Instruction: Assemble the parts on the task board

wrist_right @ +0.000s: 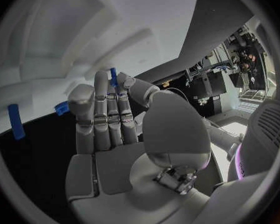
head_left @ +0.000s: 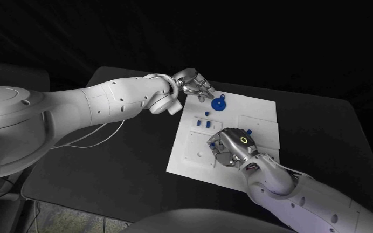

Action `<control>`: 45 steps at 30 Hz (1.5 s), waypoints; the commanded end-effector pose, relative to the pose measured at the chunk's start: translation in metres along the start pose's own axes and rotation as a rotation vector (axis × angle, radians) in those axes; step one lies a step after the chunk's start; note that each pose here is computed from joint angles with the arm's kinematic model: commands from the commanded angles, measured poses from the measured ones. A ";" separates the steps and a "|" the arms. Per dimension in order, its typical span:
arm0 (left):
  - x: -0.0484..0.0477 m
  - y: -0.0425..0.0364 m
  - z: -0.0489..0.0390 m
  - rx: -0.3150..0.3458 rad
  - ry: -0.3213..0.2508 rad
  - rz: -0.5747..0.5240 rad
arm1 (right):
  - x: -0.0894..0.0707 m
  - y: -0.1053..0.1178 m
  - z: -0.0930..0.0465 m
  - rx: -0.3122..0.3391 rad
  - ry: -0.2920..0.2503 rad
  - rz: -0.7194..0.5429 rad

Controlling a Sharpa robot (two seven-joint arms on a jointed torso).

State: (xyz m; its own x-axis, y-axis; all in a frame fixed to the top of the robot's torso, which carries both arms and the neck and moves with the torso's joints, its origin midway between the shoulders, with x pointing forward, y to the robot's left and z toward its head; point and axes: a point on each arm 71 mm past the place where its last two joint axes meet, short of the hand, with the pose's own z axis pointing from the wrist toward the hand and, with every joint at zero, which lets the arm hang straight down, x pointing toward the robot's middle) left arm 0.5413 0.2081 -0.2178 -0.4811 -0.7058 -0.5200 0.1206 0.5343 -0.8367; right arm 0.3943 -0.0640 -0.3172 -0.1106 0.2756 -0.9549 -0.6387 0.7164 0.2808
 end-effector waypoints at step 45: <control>0.0020 -0.0020 0.0008 0.008 0.016 0.001 | 0.013 -0.001 0.002 0.036 0.090 0.036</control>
State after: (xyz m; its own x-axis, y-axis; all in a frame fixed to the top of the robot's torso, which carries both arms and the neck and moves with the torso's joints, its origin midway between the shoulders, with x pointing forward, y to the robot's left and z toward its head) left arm 0.5412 0.2074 -0.2180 -0.4852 -0.7029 -0.5202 0.1206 0.5354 -0.8360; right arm 0.3971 -0.0589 -0.3245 -0.1631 0.2514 -0.9541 -0.6141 0.7310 0.2975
